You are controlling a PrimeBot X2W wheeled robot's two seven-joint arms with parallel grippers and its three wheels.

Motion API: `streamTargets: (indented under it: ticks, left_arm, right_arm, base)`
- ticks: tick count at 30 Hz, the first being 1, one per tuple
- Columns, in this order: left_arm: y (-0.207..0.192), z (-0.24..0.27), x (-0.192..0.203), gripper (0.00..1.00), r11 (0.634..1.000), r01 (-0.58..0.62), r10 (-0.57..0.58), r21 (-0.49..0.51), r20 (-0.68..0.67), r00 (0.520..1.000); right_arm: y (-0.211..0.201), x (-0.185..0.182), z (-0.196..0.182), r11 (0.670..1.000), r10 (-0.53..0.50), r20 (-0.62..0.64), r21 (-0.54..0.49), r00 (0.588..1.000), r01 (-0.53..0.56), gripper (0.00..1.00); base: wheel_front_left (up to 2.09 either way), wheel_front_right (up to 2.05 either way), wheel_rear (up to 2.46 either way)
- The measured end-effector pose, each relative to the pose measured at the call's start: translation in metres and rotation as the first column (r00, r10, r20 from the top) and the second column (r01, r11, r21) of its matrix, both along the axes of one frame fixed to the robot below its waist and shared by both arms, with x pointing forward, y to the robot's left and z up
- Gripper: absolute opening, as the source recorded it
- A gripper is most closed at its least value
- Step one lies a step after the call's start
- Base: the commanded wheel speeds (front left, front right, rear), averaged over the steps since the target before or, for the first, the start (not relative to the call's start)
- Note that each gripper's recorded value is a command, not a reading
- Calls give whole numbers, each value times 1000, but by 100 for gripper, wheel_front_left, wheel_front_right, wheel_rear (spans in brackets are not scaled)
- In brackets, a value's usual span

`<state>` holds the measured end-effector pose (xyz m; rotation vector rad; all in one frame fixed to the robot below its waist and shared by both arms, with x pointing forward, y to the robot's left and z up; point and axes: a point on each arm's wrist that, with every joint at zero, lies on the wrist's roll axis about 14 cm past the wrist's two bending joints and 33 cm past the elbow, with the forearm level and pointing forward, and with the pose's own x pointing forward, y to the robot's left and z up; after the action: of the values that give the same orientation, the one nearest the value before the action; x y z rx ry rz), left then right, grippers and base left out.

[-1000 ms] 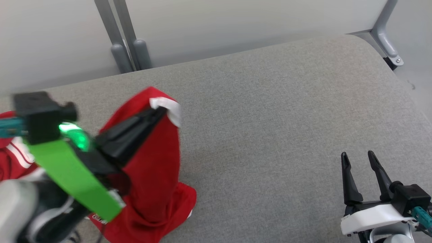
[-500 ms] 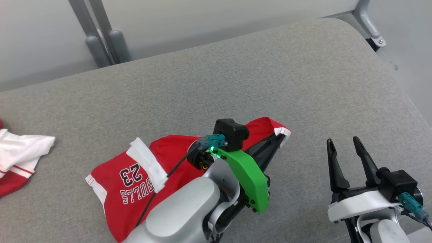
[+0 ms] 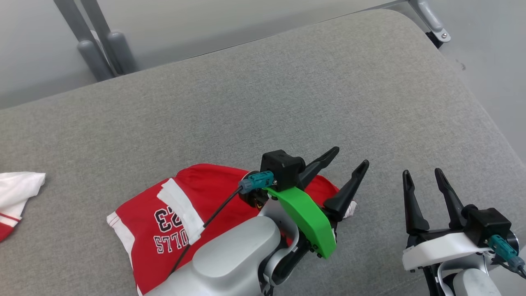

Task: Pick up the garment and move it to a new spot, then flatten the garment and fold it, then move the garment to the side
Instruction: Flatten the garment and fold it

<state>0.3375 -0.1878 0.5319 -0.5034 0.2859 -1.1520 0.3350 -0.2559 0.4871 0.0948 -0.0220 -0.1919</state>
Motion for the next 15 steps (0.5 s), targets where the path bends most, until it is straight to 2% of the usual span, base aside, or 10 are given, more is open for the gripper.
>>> streamTargets:
  ticks: [5, 8, 9, 12, 15]
  left_arm:
    - [22, 0, 24, 100, 992, -129, 129, 14, 3, 992]
    - [72, -19, 57, 100, 950, -298, 298, 90, 11, 954]
    - [91, -27, 65, 100, 930, -348, 349, 121, 14, 937]
    - [163, -58, 87, 100, 829, -503, 513, 246, 24, 858]
    - [236, -94, 91, 100, 696, -598, 642, 398, 28, 766]
  right_arm:
    - [7, 0, 0, 1000, 21, 4, 1, 1000, -21, 100]
    - [12, 0, 2, 999, 41, 12, -3, 999, -41, 100]
    - [14, 0, 3, 999, 48, 15, -4, 999, -48, 100]
    - [17, 2, 7, 997, 71, 26, -19, 997, -71, 100]
    - [25, 6, 9, 994, 107, 31, -27, 994, -106, 100]
  base:
    - [0, 0, 0]
    - [0, 0, 0]
    - [0, 0, 0]
    - [0, 0, 0]
    - [0, 0, 0]
